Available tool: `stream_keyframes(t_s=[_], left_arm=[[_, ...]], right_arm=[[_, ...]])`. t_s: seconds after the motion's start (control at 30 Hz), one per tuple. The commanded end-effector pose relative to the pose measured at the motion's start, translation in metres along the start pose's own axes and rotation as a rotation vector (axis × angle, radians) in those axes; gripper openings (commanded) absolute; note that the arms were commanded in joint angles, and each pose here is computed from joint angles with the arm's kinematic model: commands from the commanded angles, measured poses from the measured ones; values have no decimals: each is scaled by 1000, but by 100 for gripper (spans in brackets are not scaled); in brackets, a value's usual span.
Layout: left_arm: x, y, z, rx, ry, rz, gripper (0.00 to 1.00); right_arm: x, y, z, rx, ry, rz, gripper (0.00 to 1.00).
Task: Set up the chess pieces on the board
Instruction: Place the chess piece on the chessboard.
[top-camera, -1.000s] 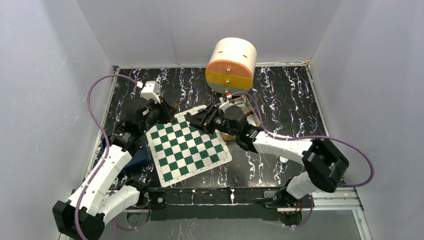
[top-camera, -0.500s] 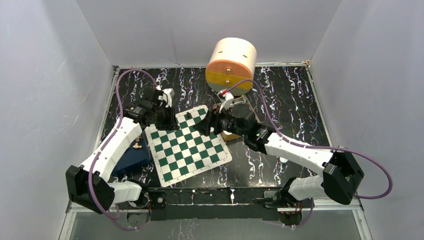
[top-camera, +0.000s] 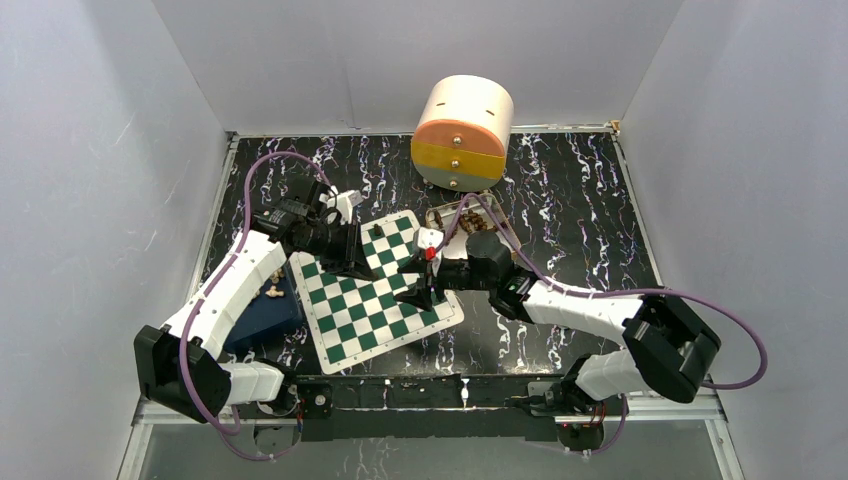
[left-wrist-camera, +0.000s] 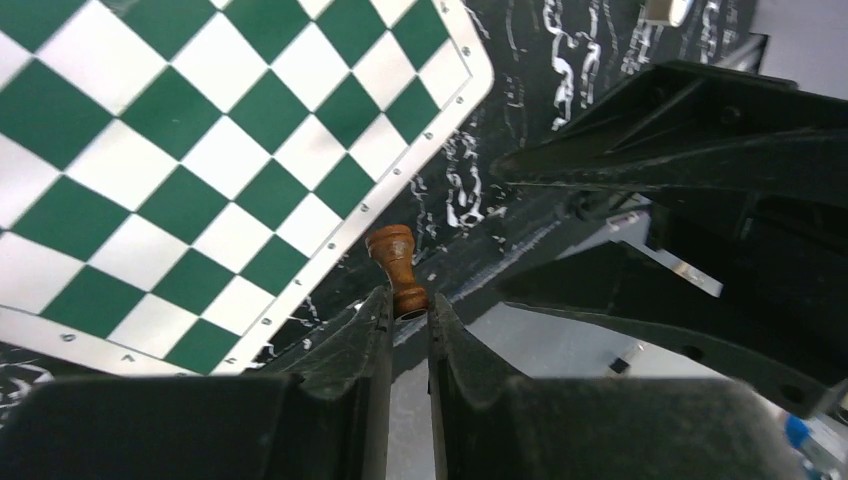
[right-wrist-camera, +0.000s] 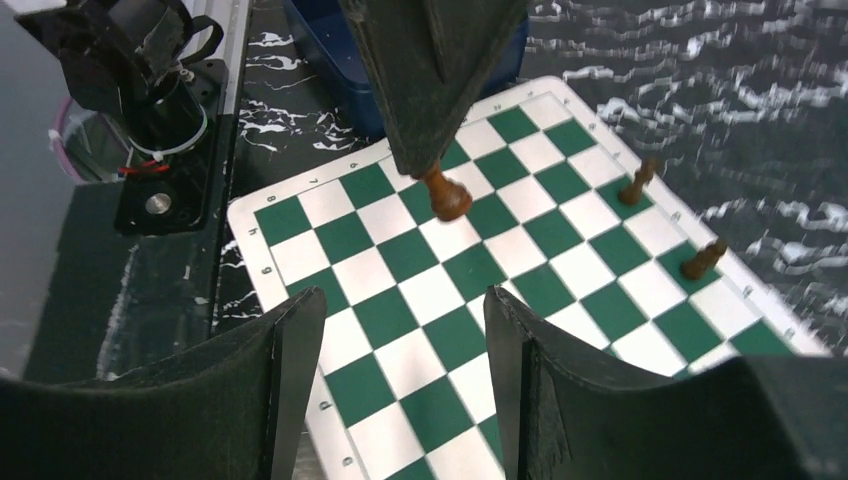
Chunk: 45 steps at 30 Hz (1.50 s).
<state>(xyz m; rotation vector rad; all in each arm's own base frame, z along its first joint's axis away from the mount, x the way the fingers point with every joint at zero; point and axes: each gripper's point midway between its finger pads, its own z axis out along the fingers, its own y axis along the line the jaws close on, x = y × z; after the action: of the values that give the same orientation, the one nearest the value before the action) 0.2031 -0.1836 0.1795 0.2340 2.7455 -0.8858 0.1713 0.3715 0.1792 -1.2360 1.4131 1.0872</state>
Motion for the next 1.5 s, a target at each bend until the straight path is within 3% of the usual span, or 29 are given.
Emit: stream_keyframes(t_s=[0.0, 0.6, 0.8, 0.97, 1.13, 1.37, 1.4, 1.47], left_arm=[[12, -25, -6, 143, 47, -27, 0], [15, -42, -10, 248, 33, -34, 0], [8, -42, -11, 235, -2, -21, 0], [-8, -33, -20, 144, -102, 37, 0], [-21, -27, -25, 97, -200, 76, 0], [-18, -19, -18, 75, -188, 80, 0], [-18, -17, -17, 69, -186, 79, 0], [-20, -15, -19, 49, -191, 77, 0]], right_arm=[[-41, 4, 10, -81, -163, -271, 68], [-45, 18, 35, -188, -184, -336, 57], [-40, 14, 35, -155, -170, -291, 36], [-47, 11, 37, -116, -193, -124, 13], [-62, 12, 40, -116, -248, 27, 1], [-75, 10, 42, -110, -278, 70, 0], [-75, 10, 42, -109, -276, 72, 2], [-73, 9, 42, -103, -267, 75, 15]])
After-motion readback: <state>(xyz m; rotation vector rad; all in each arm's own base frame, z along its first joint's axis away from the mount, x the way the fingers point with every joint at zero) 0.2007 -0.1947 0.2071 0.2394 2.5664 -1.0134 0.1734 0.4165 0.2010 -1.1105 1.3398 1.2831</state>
